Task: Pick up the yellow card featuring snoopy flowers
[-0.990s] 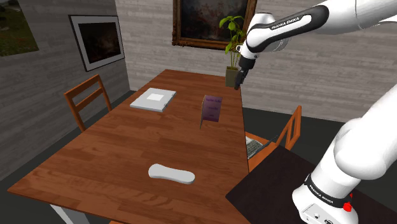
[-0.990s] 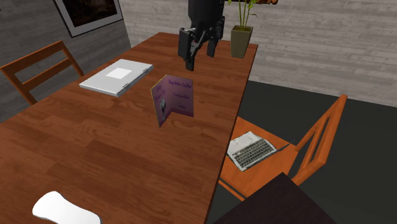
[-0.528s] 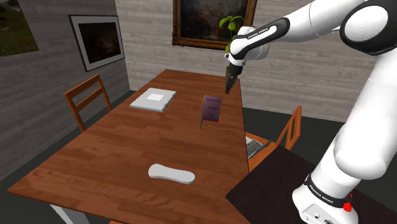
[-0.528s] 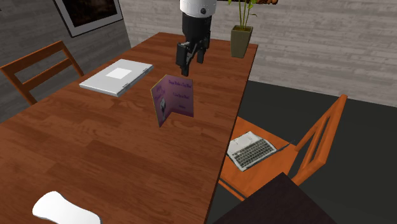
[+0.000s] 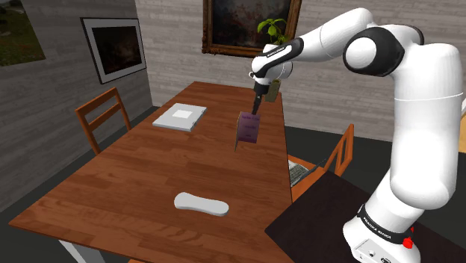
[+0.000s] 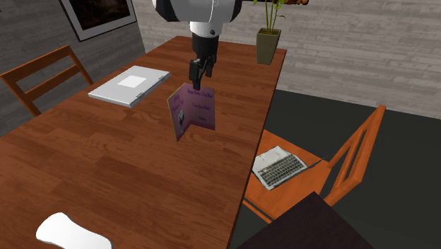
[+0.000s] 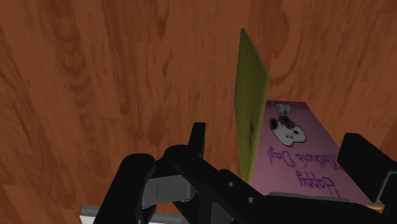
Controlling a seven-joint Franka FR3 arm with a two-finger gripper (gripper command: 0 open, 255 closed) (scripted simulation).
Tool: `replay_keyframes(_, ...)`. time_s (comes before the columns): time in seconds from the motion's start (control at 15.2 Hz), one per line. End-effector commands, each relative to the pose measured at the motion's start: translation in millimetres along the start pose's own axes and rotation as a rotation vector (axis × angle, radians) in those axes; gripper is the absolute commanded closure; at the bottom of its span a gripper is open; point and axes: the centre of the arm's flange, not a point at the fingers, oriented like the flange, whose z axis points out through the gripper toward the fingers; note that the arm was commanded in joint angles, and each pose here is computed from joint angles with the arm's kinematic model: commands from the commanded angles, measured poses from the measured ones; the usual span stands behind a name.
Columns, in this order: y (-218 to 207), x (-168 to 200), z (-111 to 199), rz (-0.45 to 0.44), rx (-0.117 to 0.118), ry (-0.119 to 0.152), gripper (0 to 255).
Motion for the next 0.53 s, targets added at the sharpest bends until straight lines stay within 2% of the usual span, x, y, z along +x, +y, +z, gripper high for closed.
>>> replay_keyframes(0.0,5,4,12,-0.015,0.004,0.001,0)
replay_keyframes(0.46,5,-1,46,-0.015,0.004,0.001,0)
